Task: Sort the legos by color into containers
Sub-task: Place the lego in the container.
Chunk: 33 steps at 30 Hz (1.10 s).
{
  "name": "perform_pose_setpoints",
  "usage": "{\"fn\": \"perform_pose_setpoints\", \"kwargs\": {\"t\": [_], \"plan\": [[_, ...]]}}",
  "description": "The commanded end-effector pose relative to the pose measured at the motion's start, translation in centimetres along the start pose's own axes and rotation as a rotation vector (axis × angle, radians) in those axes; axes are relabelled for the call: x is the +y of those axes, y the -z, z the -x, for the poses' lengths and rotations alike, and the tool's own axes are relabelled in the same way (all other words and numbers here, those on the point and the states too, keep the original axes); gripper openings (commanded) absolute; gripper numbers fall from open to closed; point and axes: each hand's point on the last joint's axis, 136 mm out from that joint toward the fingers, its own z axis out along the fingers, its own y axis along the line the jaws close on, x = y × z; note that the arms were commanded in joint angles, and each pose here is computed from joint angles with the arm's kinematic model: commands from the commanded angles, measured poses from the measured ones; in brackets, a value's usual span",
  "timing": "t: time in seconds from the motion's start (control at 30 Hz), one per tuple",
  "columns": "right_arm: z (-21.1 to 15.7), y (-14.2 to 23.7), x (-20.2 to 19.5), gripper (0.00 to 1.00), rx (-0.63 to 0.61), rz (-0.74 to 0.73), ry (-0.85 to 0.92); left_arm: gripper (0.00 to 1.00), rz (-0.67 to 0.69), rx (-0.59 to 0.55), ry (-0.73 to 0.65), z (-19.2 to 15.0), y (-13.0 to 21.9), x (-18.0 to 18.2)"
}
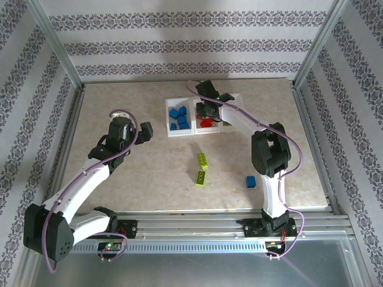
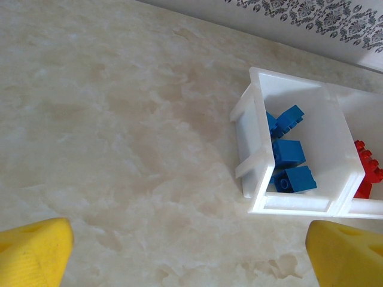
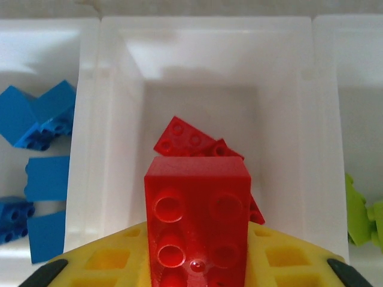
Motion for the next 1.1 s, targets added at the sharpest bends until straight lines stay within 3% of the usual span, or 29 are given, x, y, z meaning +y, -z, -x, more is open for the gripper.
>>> {"fn": "perform_pose_setpoints", "kwargs": {"t": [0.0, 0.13, 0.33, 0.63, 1.07], "plan": [[1.8, -0.6, -0.5, 0.34, -0.038, -0.017, -0.003, 1.0, 0.01, 0.009, 0.015, -0.3, 0.2, 0.6], [2.5, -1.4, -0.7, 0.37, -0.046, -0.023, -0.005, 1.0, 0.011, 0.013, 0.012, -0.4, 0.2, 0.6], [3.2, -1.5, -0.4, 0.51, -0.053, -0.001, -0.008, 1.0, 0.013, 0.013, 0.015, -0.3, 0.1, 0.6], [3.5, 0.7, 0.2, 0.52, -0.066, 0.042, -0.009, 1.0, 0.008, 0.017, 0.02, -0.3, -0.2, 0.4], [-2.3, 6.0, -0.6, 0.53, -0.042, -0.006, -0.004, 1.0, -0.003, 0.018, 0.028, -0.5, -0.4, 0.2]]}}
